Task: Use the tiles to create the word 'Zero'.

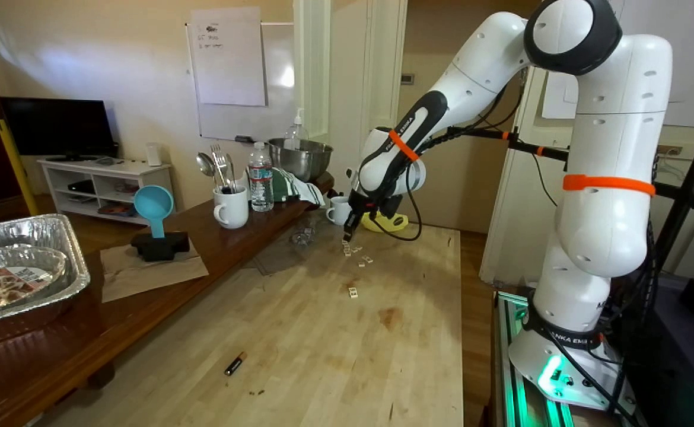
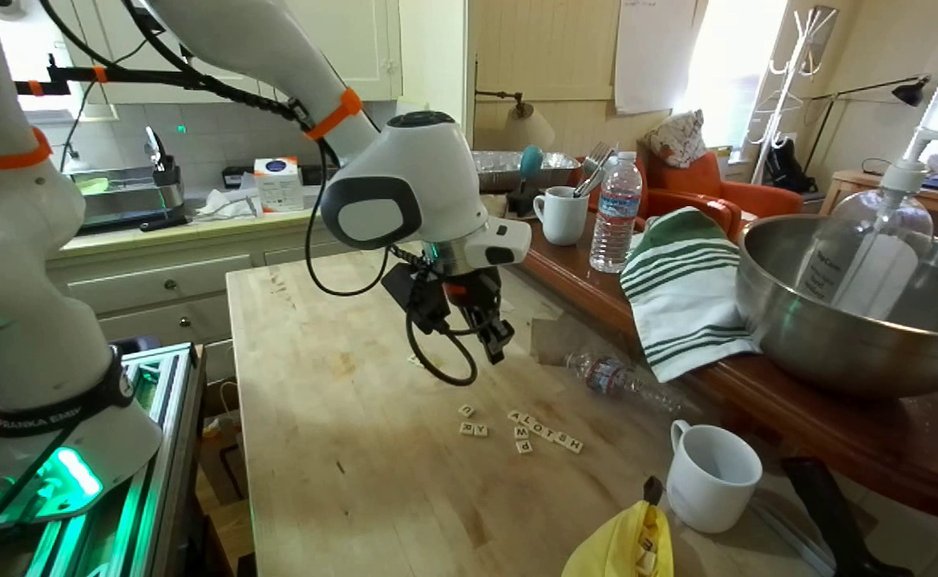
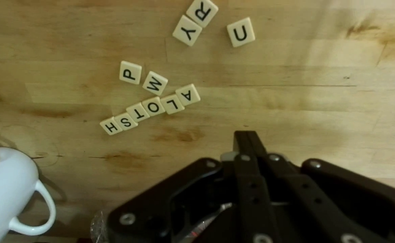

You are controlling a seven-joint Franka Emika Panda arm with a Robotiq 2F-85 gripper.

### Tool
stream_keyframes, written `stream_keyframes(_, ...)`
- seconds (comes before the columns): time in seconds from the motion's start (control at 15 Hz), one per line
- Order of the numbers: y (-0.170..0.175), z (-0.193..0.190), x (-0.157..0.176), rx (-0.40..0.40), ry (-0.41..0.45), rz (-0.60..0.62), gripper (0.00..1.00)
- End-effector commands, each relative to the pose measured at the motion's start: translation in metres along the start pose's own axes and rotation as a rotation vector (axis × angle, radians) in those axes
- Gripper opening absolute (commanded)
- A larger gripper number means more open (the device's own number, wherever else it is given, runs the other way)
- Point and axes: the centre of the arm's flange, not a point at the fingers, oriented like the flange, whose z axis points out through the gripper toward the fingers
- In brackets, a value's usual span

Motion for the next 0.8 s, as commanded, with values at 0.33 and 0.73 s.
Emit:
stream_keyframes(0.33, 0.001, -0.02, -0.033, 0.01, -0.078, 0.108, 0.0)
stream_keyframes(0.73, 0.016, -0.017, -0.043, 0.015, -0.102, 0.159, 0.0)
